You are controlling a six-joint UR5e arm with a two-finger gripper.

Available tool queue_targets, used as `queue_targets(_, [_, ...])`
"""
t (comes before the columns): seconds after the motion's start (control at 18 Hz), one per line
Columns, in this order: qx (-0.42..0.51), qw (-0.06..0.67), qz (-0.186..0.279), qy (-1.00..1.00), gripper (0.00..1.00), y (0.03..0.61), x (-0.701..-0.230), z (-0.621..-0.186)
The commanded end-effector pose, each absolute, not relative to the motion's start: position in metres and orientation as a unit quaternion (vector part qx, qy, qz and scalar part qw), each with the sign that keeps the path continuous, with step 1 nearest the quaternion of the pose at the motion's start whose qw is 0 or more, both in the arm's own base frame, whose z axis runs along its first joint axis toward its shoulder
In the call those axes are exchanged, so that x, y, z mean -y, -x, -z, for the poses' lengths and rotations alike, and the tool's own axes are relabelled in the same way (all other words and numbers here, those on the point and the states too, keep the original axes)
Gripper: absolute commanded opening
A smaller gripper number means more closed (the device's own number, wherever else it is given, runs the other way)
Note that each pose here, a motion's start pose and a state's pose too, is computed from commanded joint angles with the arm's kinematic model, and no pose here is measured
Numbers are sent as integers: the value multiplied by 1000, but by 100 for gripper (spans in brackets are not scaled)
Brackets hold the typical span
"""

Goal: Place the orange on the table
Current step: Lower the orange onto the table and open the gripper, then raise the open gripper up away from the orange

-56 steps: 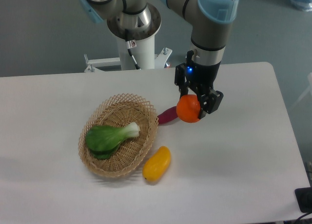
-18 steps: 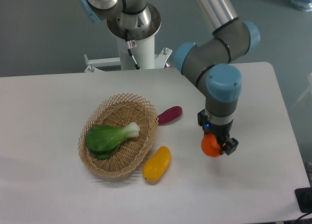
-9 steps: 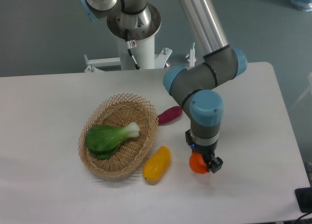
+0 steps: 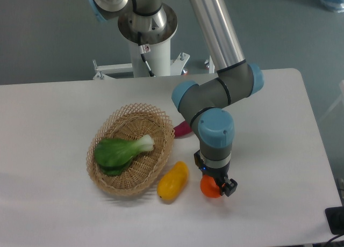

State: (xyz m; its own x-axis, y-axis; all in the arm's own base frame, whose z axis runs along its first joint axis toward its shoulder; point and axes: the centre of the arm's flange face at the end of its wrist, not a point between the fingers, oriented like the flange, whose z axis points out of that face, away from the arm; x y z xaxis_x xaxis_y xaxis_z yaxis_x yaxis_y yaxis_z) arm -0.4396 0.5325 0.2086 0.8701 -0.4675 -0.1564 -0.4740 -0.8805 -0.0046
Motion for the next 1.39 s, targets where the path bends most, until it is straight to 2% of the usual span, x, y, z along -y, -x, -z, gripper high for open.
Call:
queue_targets(0.06, [-244,22,-75,967,62,439,-533,-209])
queue_targets(0.11, [-249,22,-75,965,81,440,-533,-208])
queue_targets(0.17, [-249,22,-77,965,92,440,-533,-209])
queue_targets(0.28, [-249,23,-78,965,100,439,-533,-212])
queue_targets(0.83, [-242,31,-96,965,100,443,-534,-235])
queue_targets(1.06, [-243,33,-126,961,100,457,-539,-271])
queue_targets(1.28, [-238,30,-127,962,100,469,-528,-298])
queue_targets(1.39, [-269,19,-122,955,100,474,-524,-319])
